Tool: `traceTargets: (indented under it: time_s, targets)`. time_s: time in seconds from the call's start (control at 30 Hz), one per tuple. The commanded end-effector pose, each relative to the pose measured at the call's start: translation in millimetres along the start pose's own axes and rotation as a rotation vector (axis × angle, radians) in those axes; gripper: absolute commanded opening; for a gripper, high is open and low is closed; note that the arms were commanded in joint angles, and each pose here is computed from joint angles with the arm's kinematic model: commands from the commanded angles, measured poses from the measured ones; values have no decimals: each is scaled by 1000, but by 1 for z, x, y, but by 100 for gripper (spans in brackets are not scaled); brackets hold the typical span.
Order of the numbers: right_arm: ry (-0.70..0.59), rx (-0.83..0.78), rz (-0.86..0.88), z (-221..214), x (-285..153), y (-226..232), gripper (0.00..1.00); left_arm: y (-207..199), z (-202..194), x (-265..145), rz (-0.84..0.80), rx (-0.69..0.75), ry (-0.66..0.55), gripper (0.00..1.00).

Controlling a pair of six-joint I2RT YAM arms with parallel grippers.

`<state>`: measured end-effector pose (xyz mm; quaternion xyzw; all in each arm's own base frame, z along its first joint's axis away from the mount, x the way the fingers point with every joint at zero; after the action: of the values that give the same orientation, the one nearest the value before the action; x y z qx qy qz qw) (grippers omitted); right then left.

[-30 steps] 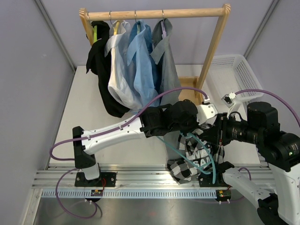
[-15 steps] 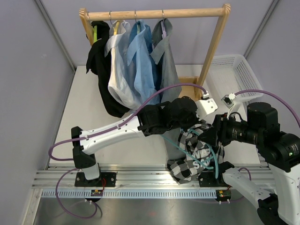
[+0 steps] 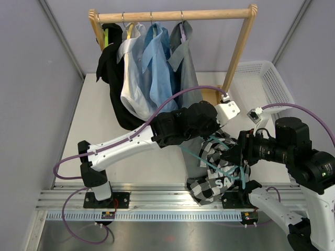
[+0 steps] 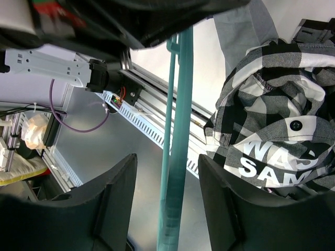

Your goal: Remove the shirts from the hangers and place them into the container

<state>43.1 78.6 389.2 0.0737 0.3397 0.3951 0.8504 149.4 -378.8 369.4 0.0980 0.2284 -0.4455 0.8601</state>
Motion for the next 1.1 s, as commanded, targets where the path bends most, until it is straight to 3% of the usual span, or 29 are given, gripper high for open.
traceTargets:
  time_s: [0.0,0.1,0.17,0.27,0.37,0.43,0.5,0.53,0.57,0.67,0.83,0.93,0.97,1.03,1.07]
  targets:
    - [7,-1,3,-4,-5,2,57,7,22,-7,34,-11,-86,0]
    - [11,4,1,-6,-5,2,40,9,23,-6,39,-16,-89,0]
    - [14,7,-1,-6,-4,1,21,10,24,-6,38,-20,-93,0]
    - [6,7,-16,-7,-6,1,0,9,23,-5,25,-25,-87,0]
    - [5,3,-16,-7,-6,1,0,7,21,-6,19,-44,-80,1]
    - [3,0,-20,-7,-6,1,0,8,23,-10,22,-58,-88,36]
    - [-2,-1,-27,-6,-6,0,0,7,24,-16,9,-85,-108,53]
    - [-4,-6,-27,-6,-7,1,0,7,27,-25,-2,-99,-131,74]
    - [-8,-5,-31,-5,-7,0,0,6,27,-29,-12,-116,-144,83]
    - [-16,-13,-44,-5,-9,0,0,2,32,-44,-49,-162,-202,97]
    - [-41,-21,-80,-3,-15,1,0,-5,33,-75,-6,-212,-275,99]
    - [-88,-39,-125,1,-24,2,0,-9,38,-124,-2,-245,-403,99]
    - [-101,-44,-131,2,-27,4,0,-2,47,-156,-10,-286,-502,99]
    - [-131,-58,-158,6,-36,6,0,-8,42,-184,-86,-314,-575,99]
    - [-144,-68,-174,7,-41,7,0,1,40,-217,-127,-357,-639,99]
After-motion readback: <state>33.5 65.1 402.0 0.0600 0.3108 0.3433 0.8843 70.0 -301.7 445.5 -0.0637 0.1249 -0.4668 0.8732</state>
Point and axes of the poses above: each gripper's point midway between its finger pads, its own x axis out along the fingers, its own y axis along the line the jaws close on, z = x × y, the point moved 9 cm from there along -x, back along the fingers, and after that the axes turned 15 degrees about -x, right-handed, at the moved point
